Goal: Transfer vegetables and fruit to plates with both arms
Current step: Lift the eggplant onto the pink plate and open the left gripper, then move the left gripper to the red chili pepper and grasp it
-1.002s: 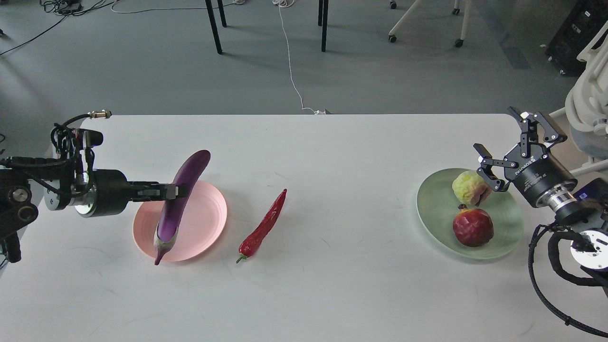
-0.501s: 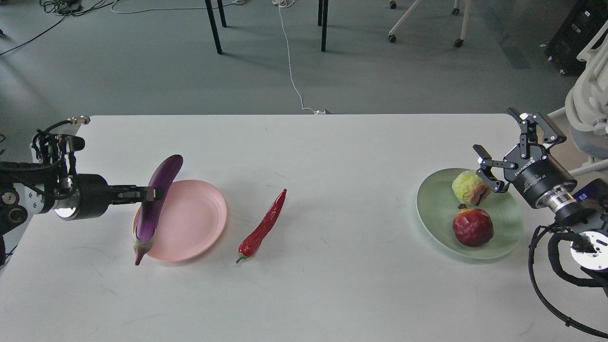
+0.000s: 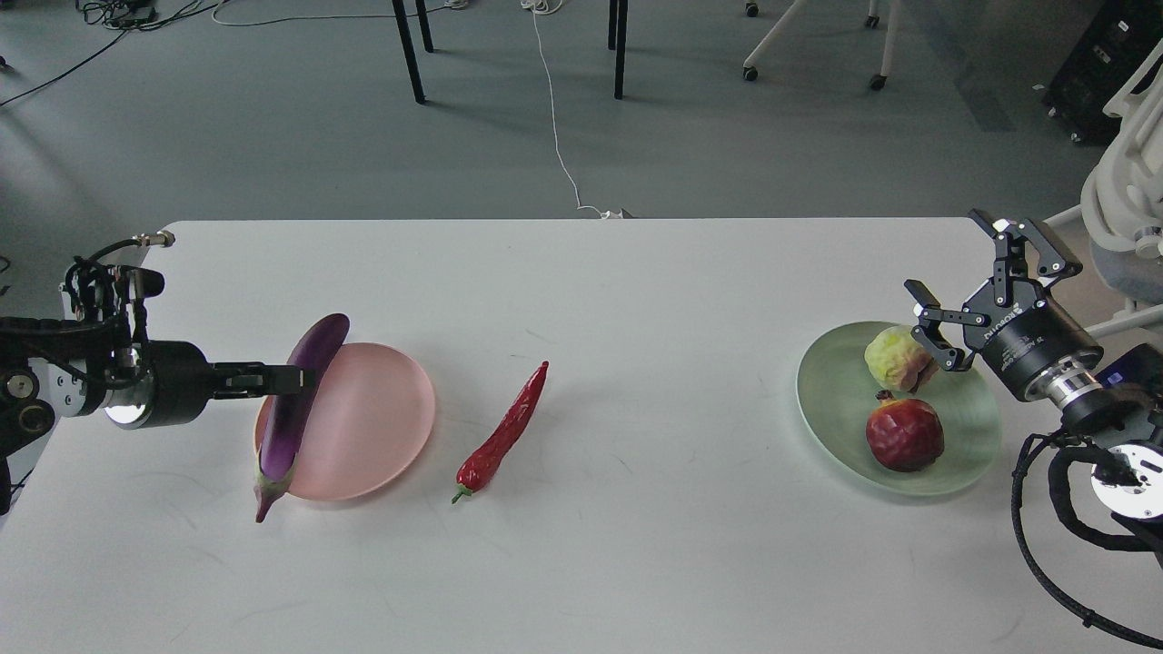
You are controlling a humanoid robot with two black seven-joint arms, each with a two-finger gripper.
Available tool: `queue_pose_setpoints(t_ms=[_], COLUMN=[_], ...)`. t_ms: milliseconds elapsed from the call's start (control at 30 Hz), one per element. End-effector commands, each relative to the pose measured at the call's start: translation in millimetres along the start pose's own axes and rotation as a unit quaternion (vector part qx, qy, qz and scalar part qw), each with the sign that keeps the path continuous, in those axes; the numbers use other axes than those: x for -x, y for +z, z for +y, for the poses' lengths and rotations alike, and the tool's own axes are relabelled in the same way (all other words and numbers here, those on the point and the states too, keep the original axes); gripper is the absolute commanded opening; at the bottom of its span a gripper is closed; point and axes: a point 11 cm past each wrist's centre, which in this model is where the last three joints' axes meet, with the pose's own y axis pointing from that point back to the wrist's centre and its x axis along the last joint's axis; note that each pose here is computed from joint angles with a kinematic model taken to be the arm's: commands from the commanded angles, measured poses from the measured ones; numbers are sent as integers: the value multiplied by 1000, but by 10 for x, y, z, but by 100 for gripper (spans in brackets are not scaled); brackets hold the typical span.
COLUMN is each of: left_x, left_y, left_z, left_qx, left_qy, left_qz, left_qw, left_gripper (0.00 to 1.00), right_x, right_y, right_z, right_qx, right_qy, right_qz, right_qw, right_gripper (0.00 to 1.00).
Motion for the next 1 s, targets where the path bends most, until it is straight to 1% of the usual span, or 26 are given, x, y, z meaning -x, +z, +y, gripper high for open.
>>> queue_pose_setpoints(t_ms=[0, 67, 100, 200, 234, 267, 367, 501, 568, 634, 835, 968], left_x=[3, 2, 2, -35, -69, -104, -245, -484, -618, -689, -414, -207], left_y=[-7, -12, -12, -23, -37, -61, -92, 28, 176, 469, 1240, 1575], left_z=[3, 8, 8, 25, 43, 57, 110, 168, 194, 167, 35, -200], left_qx=[-1, -2, -2, -3, -5, -8, -16, 0, 16, 55, 144, 159], left_qy=[0, 0, 0, 5, 10, 15, 31, 56, 69, 75, 37, 17], left_qz=[0, 0, 0, 1, 2, 4, 2, -7, -18, -33, -104, -190], left_qw=[1000, 1000, 1000, 1000, 1000, 1000, 999, 998, 997, 995, 983, 969], left_gripper=[59, 62, 66, 84, 89, 92, 94, 96, 96, 96, 96, 96], right_x=[7, 3, 6, 11, 8, 11, 9, 16, 11, 11, 25, 6], right_y=[2, 13, 14, 15, 20, 15, 10, 2, 1, 1, 25, 24], right_z=[-1, 7, 9, 9, 13, 9, 7, 3, 4, 4, -3, 5], right_qx=[0, 1, 1, 1, 2, 1, 1, -1, -1, -1, 1, 1], right_qy=[-1, -1, -1, -1, -1, -1, -1, -2, -1, -1, -3, 0], right_qz=[-1, -1, -2, -2, -3, -2, -2, -3, -3, -3, -3, -2], right_qw=[1000, 1000, 1000, 1000, 1000, 1000, 1000, 1000, 1000, 1000, 1000, 1000], right_gripper=[97, 97, 97, 97, 97, 97, 97, 97, 97, 97, 97, 97])
